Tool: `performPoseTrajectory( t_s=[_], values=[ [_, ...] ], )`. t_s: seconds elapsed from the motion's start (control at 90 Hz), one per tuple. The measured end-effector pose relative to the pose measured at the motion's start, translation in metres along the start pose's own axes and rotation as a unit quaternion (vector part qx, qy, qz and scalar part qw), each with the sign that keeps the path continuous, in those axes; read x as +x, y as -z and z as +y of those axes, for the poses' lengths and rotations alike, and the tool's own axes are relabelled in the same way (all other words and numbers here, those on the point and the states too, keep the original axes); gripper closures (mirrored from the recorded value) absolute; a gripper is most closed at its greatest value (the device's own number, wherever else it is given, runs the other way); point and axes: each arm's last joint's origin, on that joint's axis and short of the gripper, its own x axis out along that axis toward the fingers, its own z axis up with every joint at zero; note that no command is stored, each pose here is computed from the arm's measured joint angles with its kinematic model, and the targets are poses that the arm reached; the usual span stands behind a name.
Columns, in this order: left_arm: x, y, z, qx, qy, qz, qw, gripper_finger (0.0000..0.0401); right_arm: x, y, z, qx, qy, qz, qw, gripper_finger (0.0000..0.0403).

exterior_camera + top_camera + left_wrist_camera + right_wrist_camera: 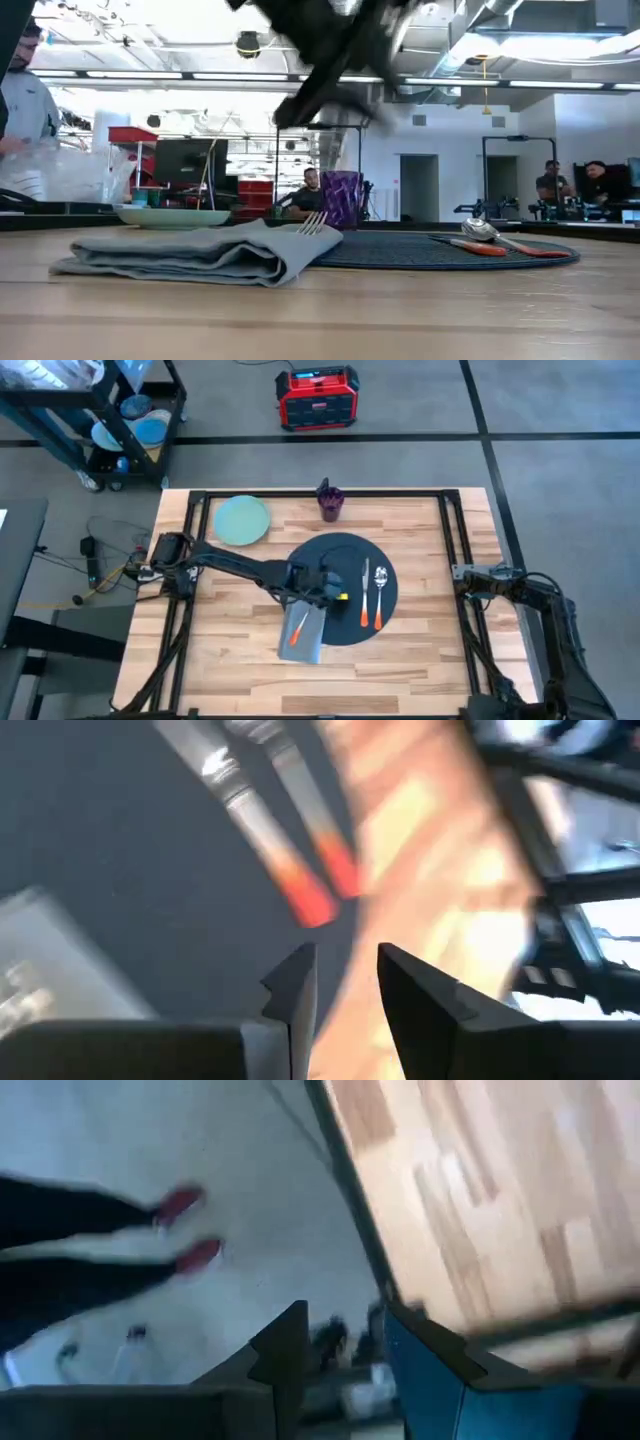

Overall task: Set table place
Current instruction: Adjust the table mat to the center table

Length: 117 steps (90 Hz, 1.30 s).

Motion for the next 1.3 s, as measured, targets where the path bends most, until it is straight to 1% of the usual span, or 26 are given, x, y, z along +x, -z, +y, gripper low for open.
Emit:
performPoseTrajectory(
  t_s=[0.044, 0.078, 0.111, 0.156, 0.2, 0.233, 0.344, 0.422, 0.5, 0.544, 0.6, 0.644, 0.7, 0.744, 0.778, 0.811, 0.867, 0.944, 0.978, 1.011, 1.067, 1.111, 1.156, 1.2, 1.233, 1.3],
  values=[
    [-0.016, -0.003, -0.010, 0.031, -0.016, -0.026, 0.999, 0.0311, 0.003, -0.008, 0.000, -0.016, 0.004, -0.070, 0.997, 0.0293],
    [-0.029, -0.007, -0.018, 0.052, -0.033, -0.057, 0.996, 0.0312, 0.006, -0.013, 0.000, -0.034, 0.011, -0.104, 0.994, 0.0298],
    [-0.048, -0.013, -0.027, 0.068, -0.043, -0.095, 0.992, 0.0315, 0.011, -0.019, -0.002, -0.053, 0.024, -0.131, 0.990, 0.0307],
    [-0.074, -0.014, -0.031, 0.091, -0.077, -0.130, 0.984, 0.0320, 0.017, -0.029, -0.006, -0.074, 0.045, -0.155, 0.984, 0.0320],
    [-0.098, -0.015, -0.028, 0.109, -0.117, -0.151, 0.976, 0.0328, 0.022, -0.039, -0.013, -0.081, 0.067, -0.175, 0.979, 0.0335],
    [-0.115, -0.014, -0.025, 0.118, -0.136, -0.156, 0.971, 0.0334, 0.026, -0.049, -0.020, -0.075, 0.083, -0.193, 0.975, 0.0348],
    [-0.166, -0.006, -0.002, 0.149, -0.194, -0.123, 0.962, 0.0354, 0.036, -0.083, -0.054, -0.051, 0.145, -0.233, 0.960, 0.0390],
    [-0.207, -0.004, 0.012, 0.137, -0.181, -0.133, 0.965, 0.0365, 0.038, -0.108, -0.085, -0.028, 0.180, -0.236, 0.954, 0.0397],
    [-0.242, 0.000, 0.030, 0.120, -0.154, -0.153, 0.969, 0.0374, 0.026, -0.134, -0.116, -0.025, 0.194, -0.240, 0.951, 0.0393],
    [-0.256, 0.003, 0.039, 0.112, -0.134, -0.166, 0.971, 0.0378, 0.019, -0.147, -0.129, -0.037, 0.186, -0.237, 0.953, 0.0392],
    [-0.270, 0.006, 0.051, 0.101, -0.109, -0.183, 0.972, 0.0381, 0.013, -0.161, -0.141, -0.064, 0.153, -0.204, 0.965, 0.0392],
    [-0.280, 0.009, 0.060, 0.089, -0.089, -0.196, 0.973, 0.0383, 0.009, -0.166, -0.150, -0.077, 0.110, -0.161, 0.978, 0.0393],
    [-0.290, 0.015, 0.069, 0.077, -0.060, -0.207, 0.973, 0.0384, 0.002, -0.170, -0.155, -0.064, 0.036, -0.116, 0.991, 0.0394],
    [-0.297, 0.020, 0.076, 0.078, -0.045, -0.207, 0.974, 0.0385, -0.005, -0.171, -0.153, -0.065, -0.023, -0.106, 0.992, 0.0394],
    [-0.300, 0.025, 0.082, 0.082, -0.039, -0.204, 0.975, 0.0385, -0.011, -0.172, -0.154, -0.076, -0.036, -0.122, 0.989, 0.0394],
    [-0.301, 0.031, 0.089, 0.084, -0.036, -0.201, 0.975, 0.0385, -0.015, -0.175, -0.156, -0.084, -0.022, -0.157, 0.984, 0.0395],
    [-0.301, 0.038, 0.100, 0.086, -0.037, -0.197, 0.976, 0.0385, -0.023, -0.186, -0.170, -0.065, 0.046, -0.235, 0.969, 0.0395],
    [-0.297, 0.048, 0.118, 0.082, -0.044, -0.191, 0.977, 0.0385, -0.031, -0.216, -0.205, 0.026, 0.144, -0.316, 0.937, 0.0399],
    [-0.295, 0.052, 0.125, 0.076, -0.045, -0.191, 0.978, 0.0385, -0.032, -0.230, -0.222, 0.065, 0.172, -0.330, 0.926, 0.0401],
    [-0.292, 0.056, 0.131, 0.069, -0.044, -0.192, 0.978, 0.0385, -0.030, -0.242, -0.238, 0.098, 0.187, -0.327, 0.921, 0.0402],
    [-0.288, 0.061, 0.139, 0.061, -0.042, -0.195, 0.978, 0.0385, -0.021, -0.263, -0.265, 0.146, 0.187, -0.306, 0.922, 0.0402],
    [-0.284, 0.064, 0.143, 0.058, -0.036, -0.199, 0.978, 0.0385, -0.012, -0.281, -0.283, 0.168, 0.163, -0.292, 0.927, 0.0402],
    [-0.283, 0.065, 0.146, 0.058, -0.027, -0.205, 0.977, 0.0385, 0.000, -0.299, -0.297, 0.174, 0.123, -0.271, 0.939, 0.0402],
    [-0.282, 0.066, 0.146, 0.063, -0.019, -0.210, 0.976, 0.0385, 0.015, -0.312, -0.306, 0.163, 0.094, -0.250, 0.950, 0.0403],
    [-0.281, 0.066, 0.146, 0.067, -0.015, -0.212, 0.975, 0.0385, 0.026, -0.320, -0.312, 0.159, 0.095, -0.235, 0.954, 0.0403],
    [-0.282, 0.066, 0.146, 0.066, -0.006, -0.219, 0.973, 0.0385, 0.050, -0.326, -0.326, 0.169, 0.126, -0.186, 0.960, 0.0403]
  ],
)
